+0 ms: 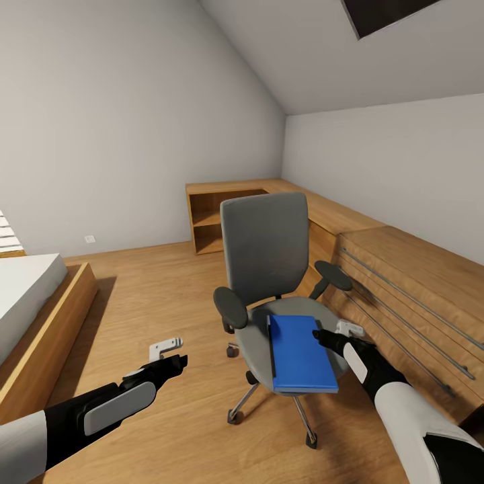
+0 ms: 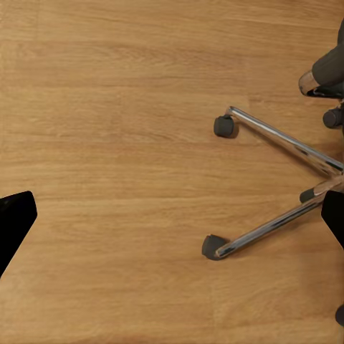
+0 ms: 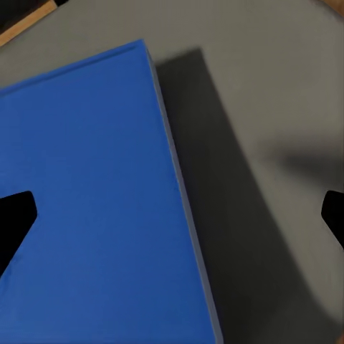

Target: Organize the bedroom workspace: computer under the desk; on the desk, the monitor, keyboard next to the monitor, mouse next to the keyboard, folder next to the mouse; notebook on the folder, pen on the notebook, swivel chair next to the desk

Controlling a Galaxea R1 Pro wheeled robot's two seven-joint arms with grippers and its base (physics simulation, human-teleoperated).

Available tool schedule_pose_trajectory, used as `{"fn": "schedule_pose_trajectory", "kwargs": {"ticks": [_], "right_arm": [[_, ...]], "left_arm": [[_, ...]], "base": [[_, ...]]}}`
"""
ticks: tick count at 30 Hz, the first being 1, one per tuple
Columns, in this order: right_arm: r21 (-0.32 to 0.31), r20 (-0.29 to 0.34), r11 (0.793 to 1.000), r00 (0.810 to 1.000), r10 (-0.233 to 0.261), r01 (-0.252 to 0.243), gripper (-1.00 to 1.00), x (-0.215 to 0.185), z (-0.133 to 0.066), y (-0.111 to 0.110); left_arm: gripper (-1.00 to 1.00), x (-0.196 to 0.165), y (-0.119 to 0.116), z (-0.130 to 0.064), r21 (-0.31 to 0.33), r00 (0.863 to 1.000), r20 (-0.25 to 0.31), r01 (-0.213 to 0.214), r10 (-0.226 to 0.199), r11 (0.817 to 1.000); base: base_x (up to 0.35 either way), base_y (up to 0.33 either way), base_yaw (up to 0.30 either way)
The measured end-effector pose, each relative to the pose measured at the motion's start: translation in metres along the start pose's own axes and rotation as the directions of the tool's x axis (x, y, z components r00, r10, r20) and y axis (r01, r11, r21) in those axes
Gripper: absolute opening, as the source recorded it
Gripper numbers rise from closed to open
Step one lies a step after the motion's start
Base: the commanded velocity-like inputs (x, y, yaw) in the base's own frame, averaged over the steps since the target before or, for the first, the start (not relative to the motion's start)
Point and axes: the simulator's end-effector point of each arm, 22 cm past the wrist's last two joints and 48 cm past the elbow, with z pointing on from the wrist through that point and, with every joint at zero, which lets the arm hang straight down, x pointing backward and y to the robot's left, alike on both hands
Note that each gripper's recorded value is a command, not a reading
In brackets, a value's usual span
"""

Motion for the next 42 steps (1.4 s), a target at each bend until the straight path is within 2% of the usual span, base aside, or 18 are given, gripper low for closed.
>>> {"fn": "schedule_pose_trajectory", "kwargs": {"ticks": [7,23,27,28,29,33,42], "right_arm": [[-0.009,0.021,1.000,1.000,0.000,0.000,1.00,-0.009,-0.002,0.006],[-0.016,0.022,1.000,1.000,-0.004,0.004,1.00,-0.009,-0.002,0.011],[-0.020,0.020,0.999,0.999,-0.039,0.040,1.00,-0.008,-0.001,0.016],[-0.022,0.023,0.998,0.998,-0.063,0.063,1.00,-0.007,-0.001,0.019],[-0.024,0.031,0.996,0.996,-0.085,0.085,1.00,-0.008,-0.001,0.022],[-0.025,0.073,0.993,0.991,-0.116,0.118,1.00,-0.016,-0.001,0.027],[-0.025,0.113,0.991,0.985,-0.131,0.135,1.00,-0.024,-0.002,0.030]], "left_arm": [[1.00,0.000,0.000,0.000,0.000,1.000,0.000,-0.001,0.001,1.000],[1.00,0.003,0.001,0.001,-0.002,1.000,-0.004,-0.009,0.009,1.000],[1.00,0.006,0.002,0.003,-0.007,1.000,-0.007,-0.012,0.012,1.000],[1.00,0.007,0.001,0.004,-0.009,1.000,-0.009,-0.013,0.013,1.000],[1.00,0.008,0.001,0.005,-0.012,1.000,-0.011,-0.012,0.012,1.000],[1.00,0.012,-0.001,0.010,-0.023,1.000,-0.016,-0.011,0.010,1.000],[1.00,0.016,0.000,0.014,-0.037,1.000,-0.019,-0.009,0.009,0.999]], "base": [[0.000,0.000,0.045],[0.000,0.000,0.215],[0.000,0.000,0.057],[0.000,0.000,0.021],[0.000,0.000,0.017],[0.000,0.000,0.009],[0.000,0.000,0.002]]}}
